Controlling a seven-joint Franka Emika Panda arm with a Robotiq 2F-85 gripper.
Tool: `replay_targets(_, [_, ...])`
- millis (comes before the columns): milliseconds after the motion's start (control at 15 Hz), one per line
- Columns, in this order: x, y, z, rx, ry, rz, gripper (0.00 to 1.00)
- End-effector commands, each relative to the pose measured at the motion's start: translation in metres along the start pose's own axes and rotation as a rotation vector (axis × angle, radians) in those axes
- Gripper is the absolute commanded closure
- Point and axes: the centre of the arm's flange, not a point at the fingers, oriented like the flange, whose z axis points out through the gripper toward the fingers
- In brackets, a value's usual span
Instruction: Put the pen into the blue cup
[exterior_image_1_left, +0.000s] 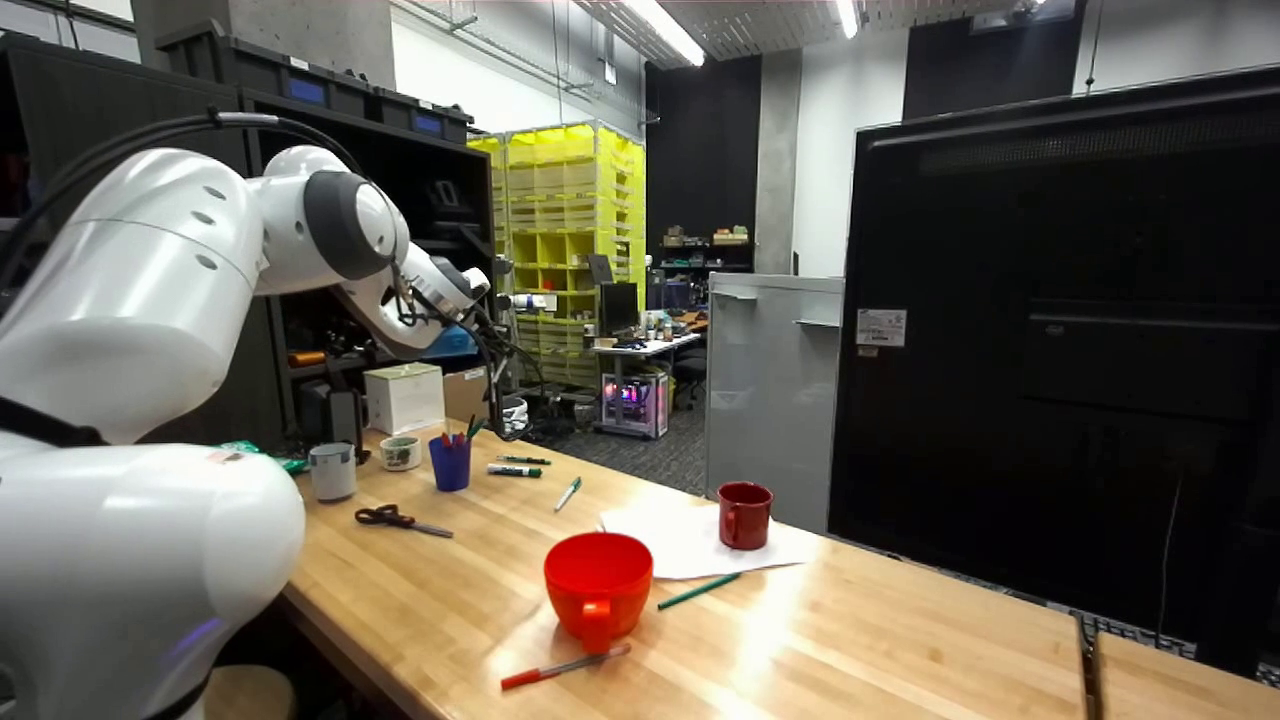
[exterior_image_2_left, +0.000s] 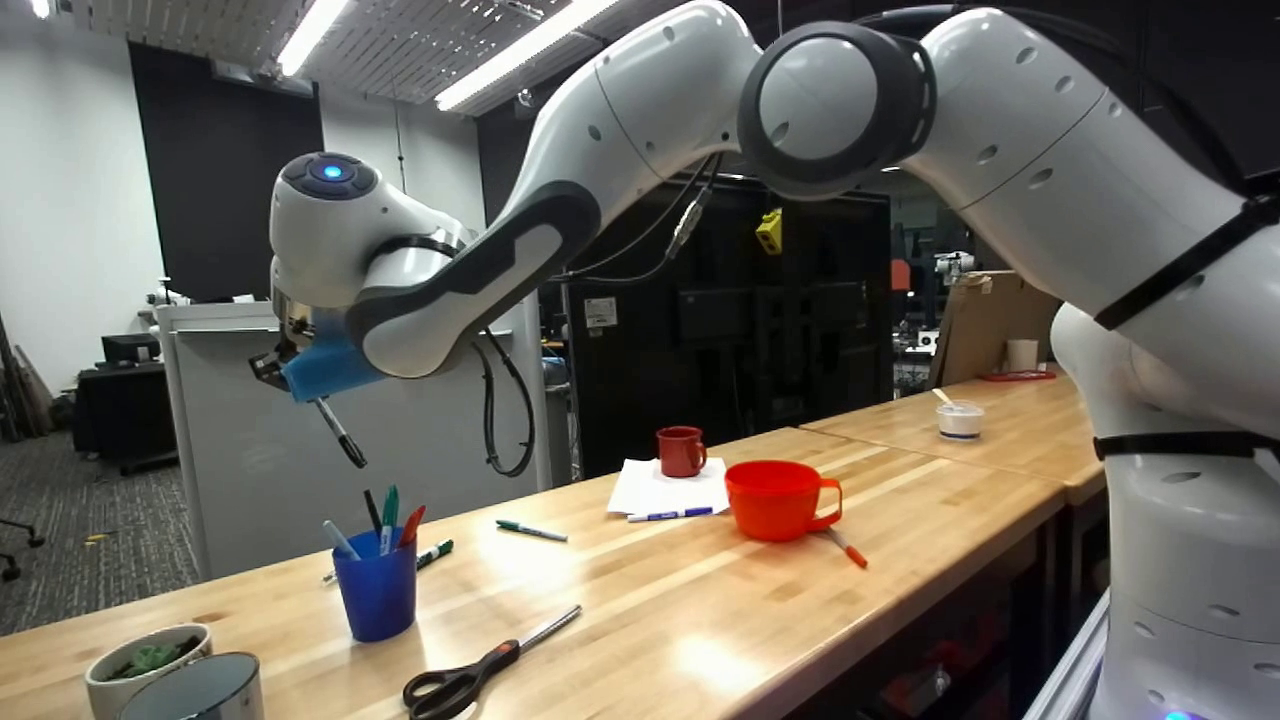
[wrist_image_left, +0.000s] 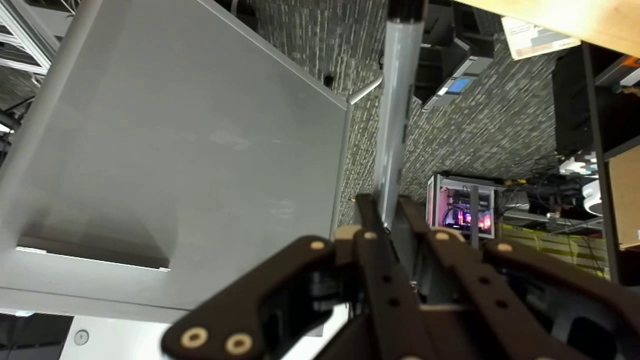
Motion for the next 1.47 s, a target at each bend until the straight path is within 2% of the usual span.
replay_targets(0, [0.0, 0.001, -0.001, 0.0, -0.001, 0.001, 0.87])
replay_targets(267, [-0.001, 0.003, -0.001, -0.003, -0.005, 0.001, 0.87])
replay_targets(333, [-0.001, 0.003, -0.001, -0.003, -0.005, 0.001, 0.97])
replay_targets(1067, [-0.016, -0.029, -0.025, -0.017, 0.012, 0.008, 0.97])
replay_targets(1400, [-0.032, -0.041, -0.041, -0.056, 0.067, 0.009, 0.97])
